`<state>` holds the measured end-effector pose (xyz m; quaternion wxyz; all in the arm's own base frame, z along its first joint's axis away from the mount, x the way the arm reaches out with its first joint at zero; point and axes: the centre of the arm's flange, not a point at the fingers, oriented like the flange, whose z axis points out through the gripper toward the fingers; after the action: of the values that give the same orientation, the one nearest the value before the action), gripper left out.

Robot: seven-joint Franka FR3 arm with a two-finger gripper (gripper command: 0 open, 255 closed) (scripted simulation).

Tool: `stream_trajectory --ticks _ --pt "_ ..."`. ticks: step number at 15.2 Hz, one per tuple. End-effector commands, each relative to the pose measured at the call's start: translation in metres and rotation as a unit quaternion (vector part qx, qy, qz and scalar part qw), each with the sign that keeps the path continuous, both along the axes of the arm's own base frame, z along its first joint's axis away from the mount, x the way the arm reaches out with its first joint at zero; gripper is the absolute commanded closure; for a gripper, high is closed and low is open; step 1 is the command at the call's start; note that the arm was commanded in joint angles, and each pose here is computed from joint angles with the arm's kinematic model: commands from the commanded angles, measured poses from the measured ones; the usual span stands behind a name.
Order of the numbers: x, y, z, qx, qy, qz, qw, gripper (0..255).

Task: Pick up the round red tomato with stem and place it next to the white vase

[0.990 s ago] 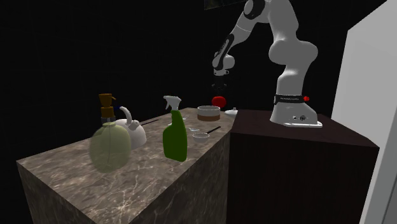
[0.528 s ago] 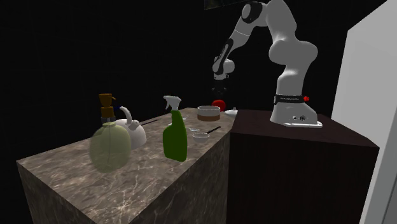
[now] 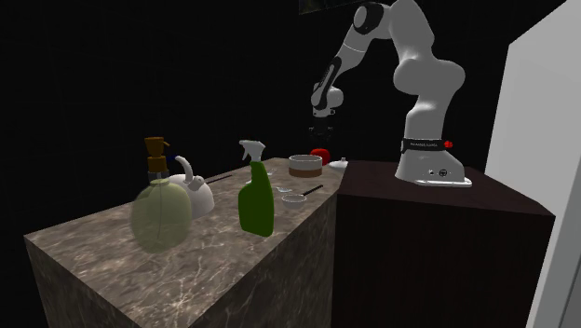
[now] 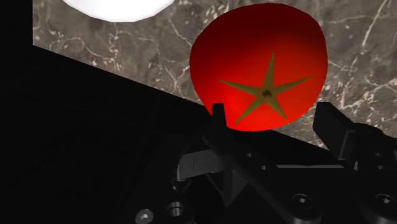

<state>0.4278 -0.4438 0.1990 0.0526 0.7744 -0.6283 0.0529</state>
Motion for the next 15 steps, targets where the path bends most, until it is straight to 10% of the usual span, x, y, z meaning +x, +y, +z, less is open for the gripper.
stream_trajectory --ticks 1,15 --pt "0.0 0.0 0.0 0.0 0.0 0.0 1.0 0" --pt "-0.001 0.007 0.049 0.0 0.0 0.0 1.0 0"
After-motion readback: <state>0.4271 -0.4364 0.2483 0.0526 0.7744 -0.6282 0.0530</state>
